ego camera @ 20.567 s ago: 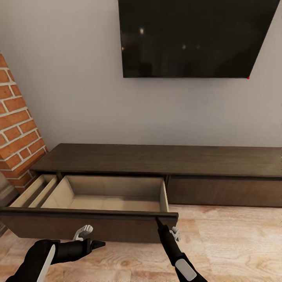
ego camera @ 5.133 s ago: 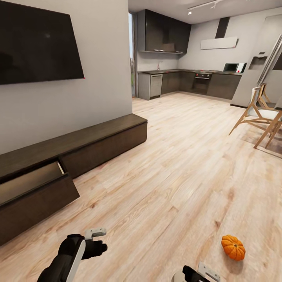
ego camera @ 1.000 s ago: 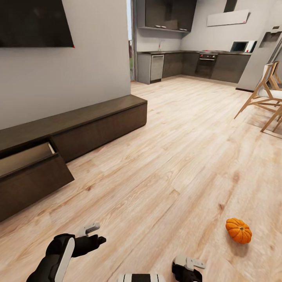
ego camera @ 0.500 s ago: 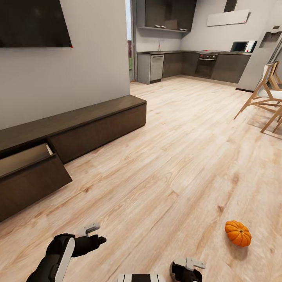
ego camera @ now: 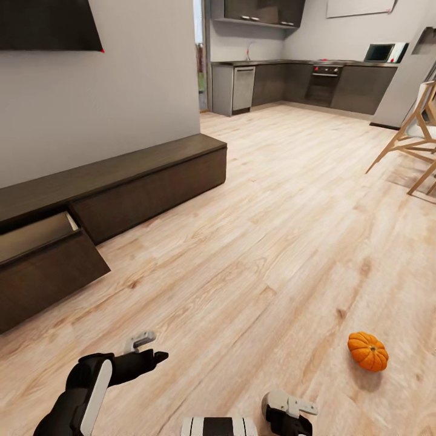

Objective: Place each of the two pumpkins and all three candles from the living room inside a cabinet in the living room (use any cabinet), then make sure every cabinet is closed, and position the cauldron so it is next to a table in the living room.

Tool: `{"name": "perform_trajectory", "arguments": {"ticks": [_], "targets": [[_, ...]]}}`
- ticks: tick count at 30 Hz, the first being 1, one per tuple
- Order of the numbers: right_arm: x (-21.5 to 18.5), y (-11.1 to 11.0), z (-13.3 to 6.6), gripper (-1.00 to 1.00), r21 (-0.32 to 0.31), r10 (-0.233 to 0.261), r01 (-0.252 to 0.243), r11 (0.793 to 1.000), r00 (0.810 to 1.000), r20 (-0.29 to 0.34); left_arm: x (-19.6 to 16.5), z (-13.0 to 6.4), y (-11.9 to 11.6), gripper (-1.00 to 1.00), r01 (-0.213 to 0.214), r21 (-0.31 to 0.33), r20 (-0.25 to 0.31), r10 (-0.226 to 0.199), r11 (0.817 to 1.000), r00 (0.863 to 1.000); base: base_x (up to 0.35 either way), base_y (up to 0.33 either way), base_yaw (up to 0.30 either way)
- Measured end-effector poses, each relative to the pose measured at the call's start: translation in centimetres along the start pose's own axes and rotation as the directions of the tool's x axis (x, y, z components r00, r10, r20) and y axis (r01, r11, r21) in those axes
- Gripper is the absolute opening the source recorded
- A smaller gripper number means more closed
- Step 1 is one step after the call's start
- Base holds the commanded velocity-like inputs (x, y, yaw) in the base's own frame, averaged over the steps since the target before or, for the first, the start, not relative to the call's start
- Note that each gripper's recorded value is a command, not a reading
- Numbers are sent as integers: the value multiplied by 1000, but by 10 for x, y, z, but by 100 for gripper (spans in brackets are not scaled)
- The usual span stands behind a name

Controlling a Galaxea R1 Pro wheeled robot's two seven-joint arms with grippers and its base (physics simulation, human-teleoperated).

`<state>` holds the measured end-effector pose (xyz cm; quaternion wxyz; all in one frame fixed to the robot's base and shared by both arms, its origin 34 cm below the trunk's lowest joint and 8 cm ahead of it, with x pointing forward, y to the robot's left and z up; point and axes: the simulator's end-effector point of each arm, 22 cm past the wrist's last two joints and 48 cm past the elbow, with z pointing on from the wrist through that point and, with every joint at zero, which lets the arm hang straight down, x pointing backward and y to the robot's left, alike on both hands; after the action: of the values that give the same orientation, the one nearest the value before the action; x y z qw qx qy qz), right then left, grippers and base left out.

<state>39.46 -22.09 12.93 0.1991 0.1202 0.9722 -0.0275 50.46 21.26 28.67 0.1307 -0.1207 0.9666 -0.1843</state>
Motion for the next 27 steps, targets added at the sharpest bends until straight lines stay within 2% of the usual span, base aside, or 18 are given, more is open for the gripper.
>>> {"name": "perform_trajectory", "arguments": {"ticks": [21,27], "targets": [[-2,1,0,100,1,15,-15,1000,1000,0,-2,-1,-3,100,-3,7,6,3,1000,1000,0,0,0],[-6,-4,2,100,4,5,-5,1000,1000,-1,-2,-1,-3,100,-4,6,7,4,1000,1000,0,0,0]]}}
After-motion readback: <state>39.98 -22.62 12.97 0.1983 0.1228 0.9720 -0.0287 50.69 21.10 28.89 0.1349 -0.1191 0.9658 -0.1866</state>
